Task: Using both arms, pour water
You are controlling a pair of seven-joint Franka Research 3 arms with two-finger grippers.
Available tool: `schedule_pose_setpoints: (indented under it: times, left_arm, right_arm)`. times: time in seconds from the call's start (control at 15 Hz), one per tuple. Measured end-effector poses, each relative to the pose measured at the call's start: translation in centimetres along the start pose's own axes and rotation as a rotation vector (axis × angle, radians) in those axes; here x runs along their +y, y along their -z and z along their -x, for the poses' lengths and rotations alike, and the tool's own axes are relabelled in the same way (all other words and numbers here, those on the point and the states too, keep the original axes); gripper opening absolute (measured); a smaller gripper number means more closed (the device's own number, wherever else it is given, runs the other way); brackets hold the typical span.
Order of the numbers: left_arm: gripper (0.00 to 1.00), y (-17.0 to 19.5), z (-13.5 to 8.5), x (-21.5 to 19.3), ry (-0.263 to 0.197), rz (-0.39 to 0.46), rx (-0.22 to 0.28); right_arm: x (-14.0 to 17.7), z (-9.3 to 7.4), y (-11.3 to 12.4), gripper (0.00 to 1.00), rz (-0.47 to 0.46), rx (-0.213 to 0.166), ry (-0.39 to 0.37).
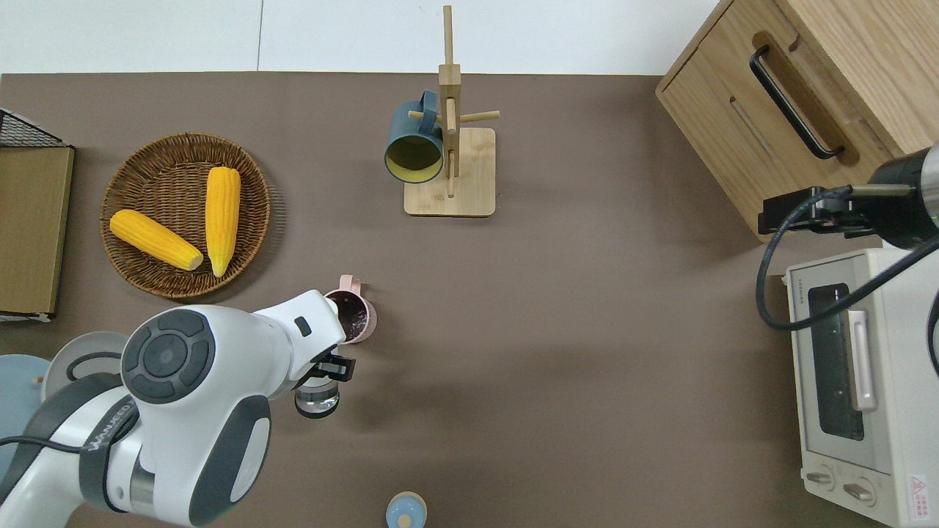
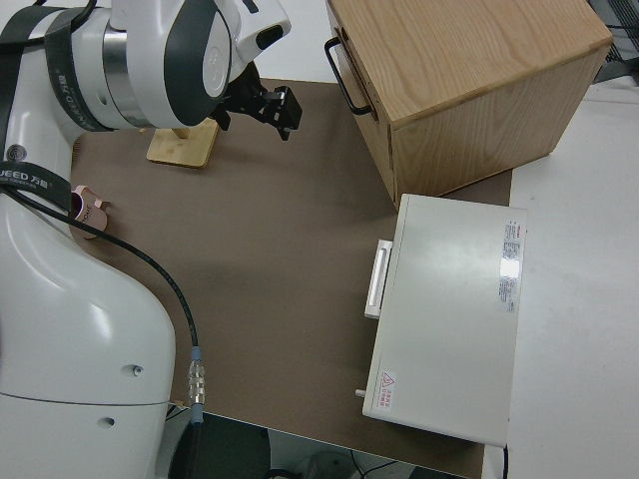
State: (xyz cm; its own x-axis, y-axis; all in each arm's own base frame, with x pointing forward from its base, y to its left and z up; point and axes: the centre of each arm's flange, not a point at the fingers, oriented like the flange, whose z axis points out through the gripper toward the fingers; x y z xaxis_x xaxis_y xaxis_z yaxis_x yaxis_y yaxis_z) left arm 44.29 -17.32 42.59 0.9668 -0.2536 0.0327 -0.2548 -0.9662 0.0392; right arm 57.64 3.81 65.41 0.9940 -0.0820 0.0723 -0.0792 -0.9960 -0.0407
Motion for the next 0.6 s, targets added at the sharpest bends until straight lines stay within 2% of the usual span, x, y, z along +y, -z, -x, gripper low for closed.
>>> schedule_pose_setpoints:
  times: [0.27,0.6]
  left_arm:
    - [0.63,-1.4,1.3,-0.4,0.006,-0.016,0.072]
    - [0.63,-1.5,2.0,-1.1,0.03,-0.022,0.084]
  right_arm:
    - [0.0,0.0,0.0,1.0,0.0,0.0,0.0]
    - [0.0,0.0,0.0,1.0,0.0,0.0,0.0]
